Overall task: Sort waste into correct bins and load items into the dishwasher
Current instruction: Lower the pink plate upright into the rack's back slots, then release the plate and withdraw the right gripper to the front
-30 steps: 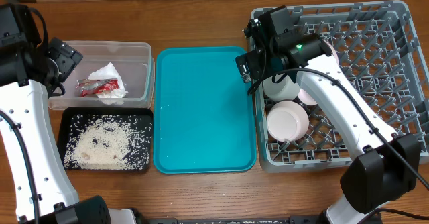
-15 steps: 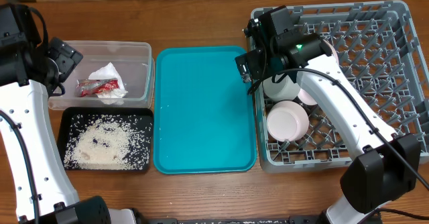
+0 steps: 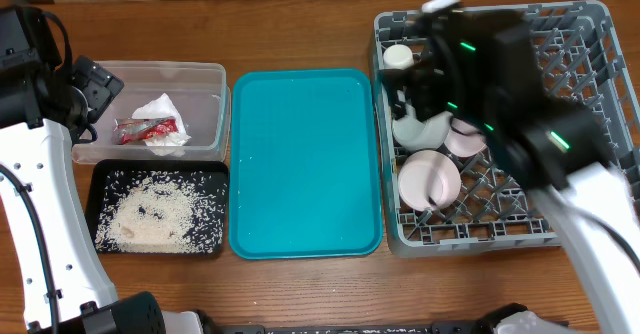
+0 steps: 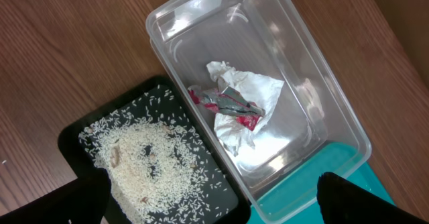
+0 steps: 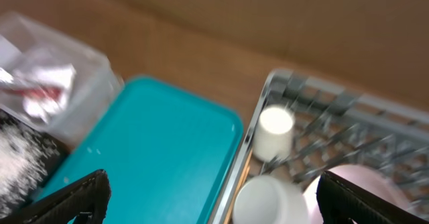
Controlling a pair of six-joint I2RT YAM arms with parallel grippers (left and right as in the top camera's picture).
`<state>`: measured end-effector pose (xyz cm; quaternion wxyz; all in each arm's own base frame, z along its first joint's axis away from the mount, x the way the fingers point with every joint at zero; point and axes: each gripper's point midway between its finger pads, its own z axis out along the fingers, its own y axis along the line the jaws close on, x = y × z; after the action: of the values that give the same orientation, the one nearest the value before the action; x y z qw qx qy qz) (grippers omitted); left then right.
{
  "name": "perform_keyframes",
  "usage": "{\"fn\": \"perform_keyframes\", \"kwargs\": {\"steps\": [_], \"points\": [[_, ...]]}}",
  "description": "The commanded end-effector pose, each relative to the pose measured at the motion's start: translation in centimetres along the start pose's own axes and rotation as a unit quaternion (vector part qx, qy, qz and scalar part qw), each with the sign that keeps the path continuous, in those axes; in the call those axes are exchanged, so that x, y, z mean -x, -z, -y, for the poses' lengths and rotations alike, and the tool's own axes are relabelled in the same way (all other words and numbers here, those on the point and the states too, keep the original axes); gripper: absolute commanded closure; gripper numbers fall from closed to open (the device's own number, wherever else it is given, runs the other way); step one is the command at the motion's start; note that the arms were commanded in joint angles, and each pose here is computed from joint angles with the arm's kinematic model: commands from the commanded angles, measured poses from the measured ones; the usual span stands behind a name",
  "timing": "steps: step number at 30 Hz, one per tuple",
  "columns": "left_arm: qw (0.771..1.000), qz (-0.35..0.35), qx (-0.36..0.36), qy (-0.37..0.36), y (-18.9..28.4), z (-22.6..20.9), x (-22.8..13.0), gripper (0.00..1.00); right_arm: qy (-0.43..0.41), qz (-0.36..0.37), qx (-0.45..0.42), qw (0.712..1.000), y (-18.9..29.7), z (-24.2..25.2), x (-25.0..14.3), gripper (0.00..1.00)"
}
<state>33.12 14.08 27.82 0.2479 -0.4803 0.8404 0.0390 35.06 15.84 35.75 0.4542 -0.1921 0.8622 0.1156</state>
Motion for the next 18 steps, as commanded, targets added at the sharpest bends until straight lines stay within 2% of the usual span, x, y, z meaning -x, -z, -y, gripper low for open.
{"fn": "perform_keyframes", "kwargs": {"steps": [1, 6, 10, 14, 18], "points": [[1.000, 0.007, 0.004, 0.007, 0.1, -0.2, 0.4, 0.00, -0.003, 0.088, -0.021, 0.996, 7.4, 0.9, 2.5, 0.00], [1.000, 0.007, 0.004, 0.007, 0.1, -0.2, 0.4, 0.00, -0.017, 0.160, -0.049, 0.986, 14.5, 2.6, 2.0, 0.00], [1.000, 0.007, 0.004, 0.007, 0.1, -0.2, 0.4, 0.00, -0.034, 0.192, -0.096, 0.976, 18.2, 4.1, -1.0, 0.00], [1.000, 0.007, 0.004, 0.007, 0.1, -0.2, 0.4, 0.00, -0.044, 0.210, -0.132, 0.968, 19.2, 4.8, -5.3, 0.00], [1.000, 0.007, 0.004, 0.007, 0.1, -0.2, 0.4, 0.00, -0.051, 0.218, -0.147, 0.964, 18.0, 5.0, -9.7, 0.00]]}}
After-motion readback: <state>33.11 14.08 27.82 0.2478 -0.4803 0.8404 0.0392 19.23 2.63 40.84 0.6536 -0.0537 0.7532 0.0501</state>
